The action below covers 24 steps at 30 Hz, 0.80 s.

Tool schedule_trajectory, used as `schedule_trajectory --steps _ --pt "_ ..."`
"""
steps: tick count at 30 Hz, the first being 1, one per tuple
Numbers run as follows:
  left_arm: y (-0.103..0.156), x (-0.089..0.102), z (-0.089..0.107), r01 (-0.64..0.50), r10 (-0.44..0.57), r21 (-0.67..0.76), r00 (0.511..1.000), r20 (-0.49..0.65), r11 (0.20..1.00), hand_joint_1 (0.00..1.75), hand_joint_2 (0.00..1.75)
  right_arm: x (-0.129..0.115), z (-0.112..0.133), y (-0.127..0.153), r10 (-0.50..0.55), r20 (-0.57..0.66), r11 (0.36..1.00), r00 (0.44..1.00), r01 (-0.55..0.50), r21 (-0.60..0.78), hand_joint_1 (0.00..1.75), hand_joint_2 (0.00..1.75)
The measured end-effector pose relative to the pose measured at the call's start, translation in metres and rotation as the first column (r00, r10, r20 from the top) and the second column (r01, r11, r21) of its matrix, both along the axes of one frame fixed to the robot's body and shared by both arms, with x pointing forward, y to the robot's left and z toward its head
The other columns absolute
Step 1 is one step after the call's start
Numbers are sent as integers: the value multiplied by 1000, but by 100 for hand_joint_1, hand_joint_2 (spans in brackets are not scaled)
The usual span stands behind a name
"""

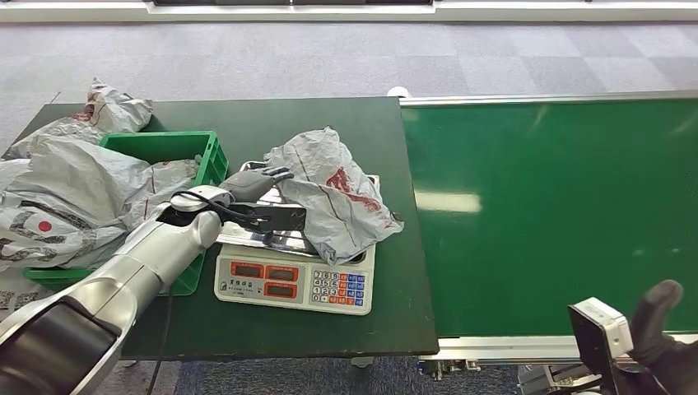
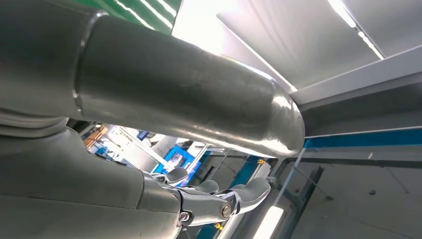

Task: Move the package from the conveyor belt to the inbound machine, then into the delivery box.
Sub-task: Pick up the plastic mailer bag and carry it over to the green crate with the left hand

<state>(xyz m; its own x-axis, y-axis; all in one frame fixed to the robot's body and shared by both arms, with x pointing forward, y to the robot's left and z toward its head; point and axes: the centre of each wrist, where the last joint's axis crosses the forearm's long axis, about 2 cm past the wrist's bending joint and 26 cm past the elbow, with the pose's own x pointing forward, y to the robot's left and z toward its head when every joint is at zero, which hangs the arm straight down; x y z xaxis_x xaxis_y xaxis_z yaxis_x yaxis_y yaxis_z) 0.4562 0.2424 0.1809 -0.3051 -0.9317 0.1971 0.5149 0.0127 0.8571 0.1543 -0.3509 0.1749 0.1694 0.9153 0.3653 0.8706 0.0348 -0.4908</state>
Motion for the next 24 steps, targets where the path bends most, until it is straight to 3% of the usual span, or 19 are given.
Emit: schedule_trajectory --steps 1,2,10,24 --pt "-1 -1 -1 4 -4 3 1000 0 1000 152 175 1 0 1 2 -2 1000 1000 -2 -2 0 0" --pt "-2 -1 -3 9 -9 6 1000 2 1000 175 175 2 0 2 5 -4 1000 1000 -5 -4 0 0" --pt "-14 -11 -18 66 -66 -4 998 25 998 175 175 7 1 8 25 -8 1000 1000 -25 -12 0 0" --pt "-14 -13 -22 72 -71 -7 996 52 997 175 175 9 2 10 41 7 999 999 -41 -3 0 0"
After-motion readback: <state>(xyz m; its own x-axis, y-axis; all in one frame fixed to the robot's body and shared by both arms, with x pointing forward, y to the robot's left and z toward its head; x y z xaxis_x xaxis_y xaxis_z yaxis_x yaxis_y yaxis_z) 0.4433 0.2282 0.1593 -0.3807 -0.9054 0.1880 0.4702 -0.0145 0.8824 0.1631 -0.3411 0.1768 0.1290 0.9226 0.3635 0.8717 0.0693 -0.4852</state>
